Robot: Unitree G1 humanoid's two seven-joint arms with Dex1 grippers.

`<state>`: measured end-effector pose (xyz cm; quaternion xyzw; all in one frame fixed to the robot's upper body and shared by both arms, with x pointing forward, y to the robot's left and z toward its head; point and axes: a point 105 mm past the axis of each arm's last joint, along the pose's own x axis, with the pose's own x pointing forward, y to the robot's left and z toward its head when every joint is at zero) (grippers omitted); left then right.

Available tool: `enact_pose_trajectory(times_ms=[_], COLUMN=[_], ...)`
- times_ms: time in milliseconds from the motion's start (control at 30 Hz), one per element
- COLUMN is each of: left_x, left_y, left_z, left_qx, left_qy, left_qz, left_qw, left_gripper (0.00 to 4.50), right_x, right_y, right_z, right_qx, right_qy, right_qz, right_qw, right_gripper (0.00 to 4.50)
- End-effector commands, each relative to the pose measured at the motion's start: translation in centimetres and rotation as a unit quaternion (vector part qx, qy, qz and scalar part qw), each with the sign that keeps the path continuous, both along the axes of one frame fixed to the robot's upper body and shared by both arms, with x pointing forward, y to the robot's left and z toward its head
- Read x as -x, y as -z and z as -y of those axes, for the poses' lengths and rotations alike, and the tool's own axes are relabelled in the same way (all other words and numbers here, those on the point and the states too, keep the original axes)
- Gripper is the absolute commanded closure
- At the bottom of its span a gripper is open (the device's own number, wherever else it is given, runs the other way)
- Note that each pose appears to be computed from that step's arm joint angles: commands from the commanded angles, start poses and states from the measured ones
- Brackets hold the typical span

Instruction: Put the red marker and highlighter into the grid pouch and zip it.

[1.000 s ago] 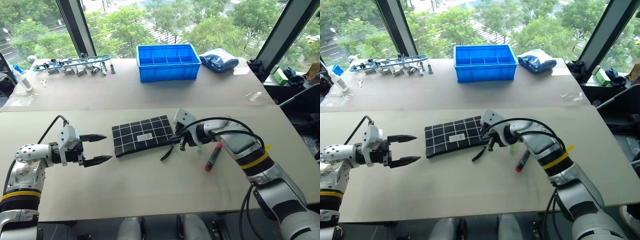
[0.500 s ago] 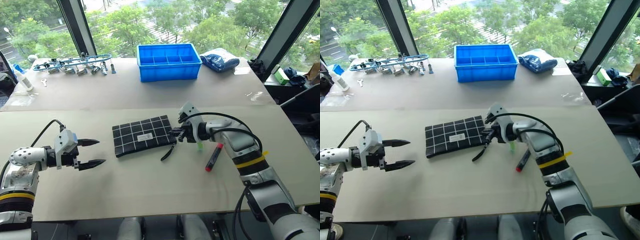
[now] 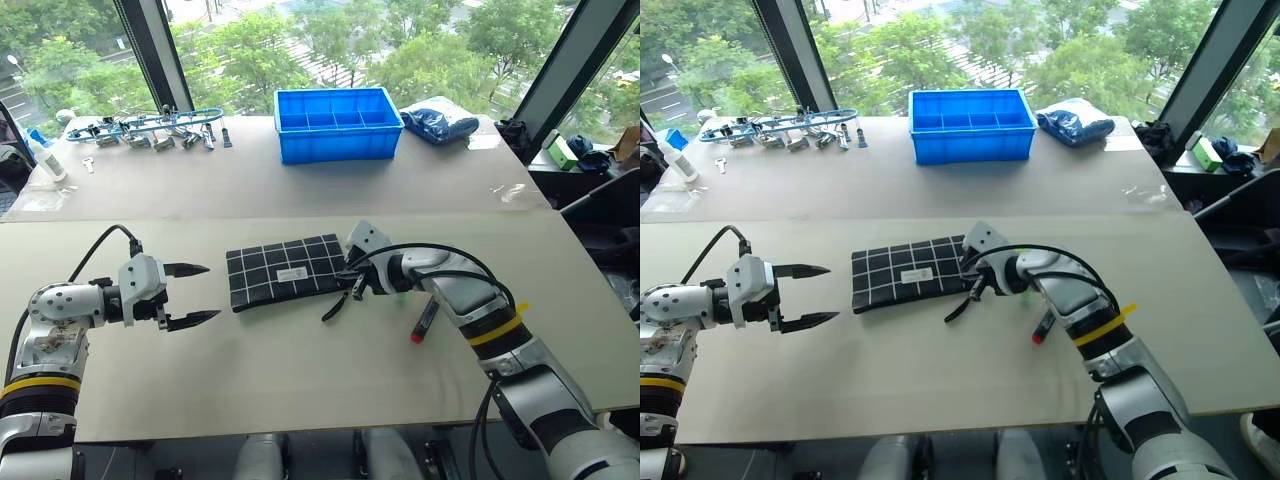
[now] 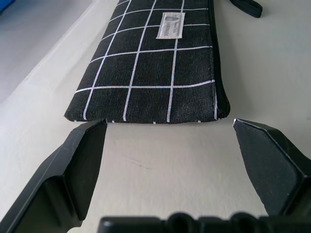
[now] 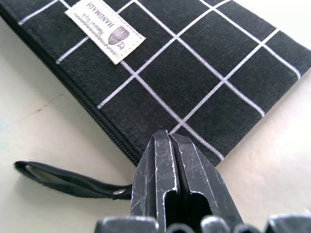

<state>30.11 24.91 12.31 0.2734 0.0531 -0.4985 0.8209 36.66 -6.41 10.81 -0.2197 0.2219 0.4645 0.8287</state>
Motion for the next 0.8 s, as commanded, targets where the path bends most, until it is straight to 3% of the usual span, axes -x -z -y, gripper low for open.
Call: enact_pose_trajectory(times_ms=[33, 200, 400, 800], left_x=[0.4, 0.8, -0.6, -1.9], left_y=[-0.2, 0.9, 0.6, 2.6], left_z=[0.6, 1.0, 1.6, 4.0], left_qx=[-0.059, -0.088, -0.09, -0.087], left_qy=[0.042, 0.079, 0.085, 0.116], left_qz=[0.032, 0.05, 0.093, 0.13], left_qw=[0.997, 0.992, 0.988, 0.981], left_gripper=[0.0, 0.0, 0.0, 0.0], right_x=[-0.4, -0.3, 0.0, 0.3], right_y=[0.6, 0.6, 0.7, 0.1], right_z=[0.9, 0.8, 0.5, 0.7], right_qx=[0.018, 0.014, 0.011, 0.003], right_qy=[0.018, 0.016, 0.012, 0.011], right_qz=[0.003, 0.004, 0.003, 0.002], right_qw=[1.0, 1.0, 1.0, 1.0], right_gripper=[4.45, 4.45, 4.45, 4.45])
